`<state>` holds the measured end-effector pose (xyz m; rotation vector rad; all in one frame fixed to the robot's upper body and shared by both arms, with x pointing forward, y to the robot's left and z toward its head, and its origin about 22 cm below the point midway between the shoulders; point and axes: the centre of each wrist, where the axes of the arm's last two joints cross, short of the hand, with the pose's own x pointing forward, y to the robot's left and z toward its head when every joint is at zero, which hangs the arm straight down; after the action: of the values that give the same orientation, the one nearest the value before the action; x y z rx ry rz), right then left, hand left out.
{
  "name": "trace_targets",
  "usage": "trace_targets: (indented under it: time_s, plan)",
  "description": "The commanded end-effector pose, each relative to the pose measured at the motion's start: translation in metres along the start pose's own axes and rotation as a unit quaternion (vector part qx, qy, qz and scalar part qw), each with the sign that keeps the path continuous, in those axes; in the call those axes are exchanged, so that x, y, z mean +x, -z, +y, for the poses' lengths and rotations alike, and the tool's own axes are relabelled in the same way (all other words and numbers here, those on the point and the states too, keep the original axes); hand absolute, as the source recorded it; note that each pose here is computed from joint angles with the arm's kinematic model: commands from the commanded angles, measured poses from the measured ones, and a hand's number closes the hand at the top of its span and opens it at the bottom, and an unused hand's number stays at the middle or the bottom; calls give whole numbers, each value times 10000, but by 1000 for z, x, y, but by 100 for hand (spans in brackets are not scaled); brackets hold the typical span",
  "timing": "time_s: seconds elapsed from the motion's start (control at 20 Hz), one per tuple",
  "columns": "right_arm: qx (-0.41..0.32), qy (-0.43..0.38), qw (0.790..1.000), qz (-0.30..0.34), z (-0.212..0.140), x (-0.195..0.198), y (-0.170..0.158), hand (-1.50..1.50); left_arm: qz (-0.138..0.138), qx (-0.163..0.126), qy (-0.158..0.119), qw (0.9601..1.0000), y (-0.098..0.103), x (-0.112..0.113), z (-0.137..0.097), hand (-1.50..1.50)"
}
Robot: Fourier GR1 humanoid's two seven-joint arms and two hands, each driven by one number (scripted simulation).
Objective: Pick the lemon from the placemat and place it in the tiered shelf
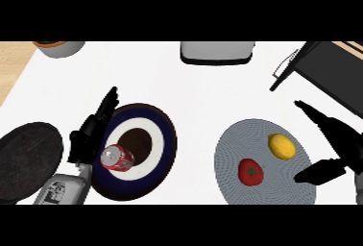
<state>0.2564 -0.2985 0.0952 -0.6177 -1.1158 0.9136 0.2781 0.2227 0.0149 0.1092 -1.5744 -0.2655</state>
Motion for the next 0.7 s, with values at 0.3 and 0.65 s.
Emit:
trace_targets:
  time_s: [0.3, 0.65]
  plan:
    - [80, -202, 9996, 164, 20, -10, 3, -150, -53, 108, -27, 9999, 6, 1, 12, 0]
    - [-2, -360, 9991, 240, 34, -9, 26, -150, -35, 9, 14, 10000, 3, -2, -9, 0]
